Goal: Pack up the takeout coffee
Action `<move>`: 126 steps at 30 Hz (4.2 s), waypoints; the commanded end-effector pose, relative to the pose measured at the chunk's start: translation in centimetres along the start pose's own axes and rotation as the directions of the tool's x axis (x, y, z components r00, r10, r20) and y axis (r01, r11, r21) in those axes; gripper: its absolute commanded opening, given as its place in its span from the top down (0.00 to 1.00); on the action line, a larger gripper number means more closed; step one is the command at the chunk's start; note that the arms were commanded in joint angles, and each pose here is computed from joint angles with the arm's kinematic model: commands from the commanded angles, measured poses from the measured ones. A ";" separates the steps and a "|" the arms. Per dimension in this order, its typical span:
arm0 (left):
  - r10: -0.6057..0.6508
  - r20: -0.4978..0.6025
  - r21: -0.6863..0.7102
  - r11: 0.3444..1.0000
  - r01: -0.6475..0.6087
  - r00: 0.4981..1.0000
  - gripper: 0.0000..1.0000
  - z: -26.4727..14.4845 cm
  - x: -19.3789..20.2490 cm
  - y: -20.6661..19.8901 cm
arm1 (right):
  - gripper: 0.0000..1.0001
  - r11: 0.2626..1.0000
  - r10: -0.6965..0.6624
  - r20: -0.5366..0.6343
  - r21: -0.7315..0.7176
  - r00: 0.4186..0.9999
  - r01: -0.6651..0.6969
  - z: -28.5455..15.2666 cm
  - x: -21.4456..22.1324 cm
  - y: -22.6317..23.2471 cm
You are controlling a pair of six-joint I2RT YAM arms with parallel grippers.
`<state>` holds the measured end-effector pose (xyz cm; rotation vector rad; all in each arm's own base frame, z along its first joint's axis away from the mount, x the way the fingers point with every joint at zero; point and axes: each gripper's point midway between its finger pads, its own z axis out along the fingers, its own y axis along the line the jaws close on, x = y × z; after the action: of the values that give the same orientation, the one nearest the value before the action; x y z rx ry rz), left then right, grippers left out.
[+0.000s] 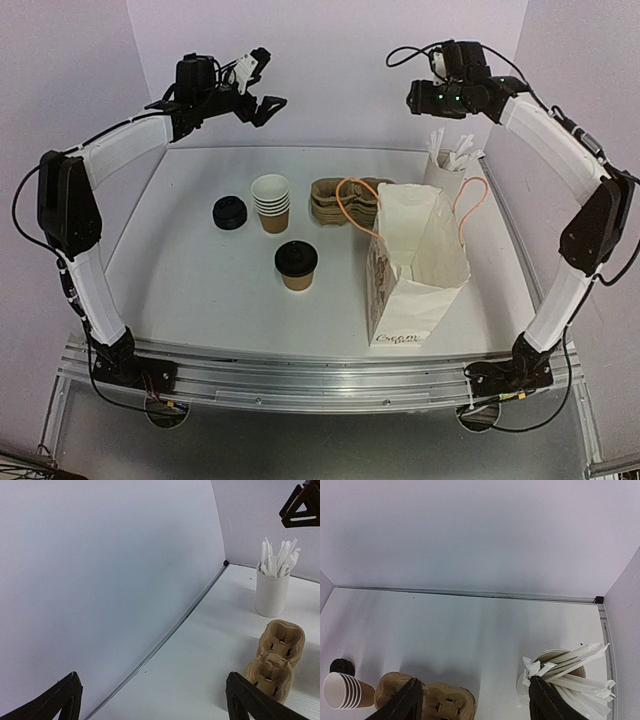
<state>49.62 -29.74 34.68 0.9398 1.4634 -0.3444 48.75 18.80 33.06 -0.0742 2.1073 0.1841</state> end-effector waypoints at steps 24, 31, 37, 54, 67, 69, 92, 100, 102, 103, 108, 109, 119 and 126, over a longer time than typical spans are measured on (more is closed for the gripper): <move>-0.090 -0.197 0.000 0.996 0.092 0.976 0.00 -3.2 4.6 -0.5 | 0.40 0.970 0.064 -0.371 -0.194 0.927 -0.145 7.4 8.7 9.7; 0.045 -0.185 -0.028 0.998 -0.051 0.982 0.01 -0.9 5.4 1.1 | 0.36 0.985 -0.010 -0.441 -0.161 0.897 -0.068 9.0 11.3 11.4; 0.114 -0.181 -0.024 0.992 -0.120 0.977 0.00 -0.8 5.8 1.3 | 0.37 0.991 -0.027 -0.502 -0.126 0.864 -0.042 10.5 14.1 11.0; 0.058 -0.238 -0.021 0.998 -0.064 0.970 0.01 -1.7 8.2 0.2 | 0.47 0.985 -0.053 -0.651 -0.158 0.758 -0.067 9.9 19.8 12.5; 0.060 -0.244 -0.005 0.998 -0.063 0.968 0.01 -1.0 8.7 0.1 | 0.55 0.994 -0.050 -0.663 -0.104 0.747 -0.026 11.1 21.5 11.5; 0.061 -0.245 -0.002 0.998 -0.063 0.968 0.01 -0.9 8.8 0.1 | 0.55 0.995 -0.050 -0.667 -0.096 0.743 -0.019 11.4 22.0 11.4; 0.044 -0.250 0.019 0.999 -0.041 0.967 0.01 -0.9 9.2 -0.5 | 0.87 0.994 -0.094 -0.599 -0.097 0.795 0.045 11.0 20.0 12.1; 0.041 -0.252 0.032 0.999 -0.034 0.967 0.01 -0.8 9.3 -0.7 | 0.99 0.994 -0.106 -0.565 -0.083 0.818 0.072 10.4 18.6 11.8; 0.040 -0.252 0.033 0.999 -0.032 0.967 0.01 -0.8 9.3 -0.7 | 1.00 0.994 -0.106 -0.557 -0.079 0.824 0.074 10.2 18.2 11.7; 0.039 -0.251 0.034 0.999 -0.032 0.967 0.01 -0.7 9.3 -0.7 | 1.00 0.994 -0.104 -0.551 -0.077 0.828 0.074 10.1 17.9 11.7; 0.036 -0.250 0.036 0.999 -0.028 0.968 0.01 -0.6 9.2 -0.7 | 1.00 0.995 -0.101 -0.526 -0.070 0.845 0.075 9.4 16.7 11.5; 0.036 -0.249 0.037 0.999 -0.028 0.968 0.01 -0.6 9.2 -0.7 | 1.00 0.995 -0.100 -0.519 -0.068 0.849 0.075 9.2 16.3 11.5; 0.042 -0.241 0.039 0.999 -0.033 0.970 0.00 -0.3 9.0 -0.6 | 1.00 0.994 -0.106 -0.457 -0.080 0.883 0.078 7.8 13.5 11.5; 0.039 -0.239 0.037 0.999 -0.031 0.970 0.01 -0.4 8.9 -0.6 | 1.00 0.993 -0.105 -0.423 -0.098 0.900 0.070 7.4 12.2 11.8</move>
<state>49.75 -26.64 24.24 1.0811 1.6950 -0.2235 46.78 31.77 15.13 -0.2858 2.6423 0.1597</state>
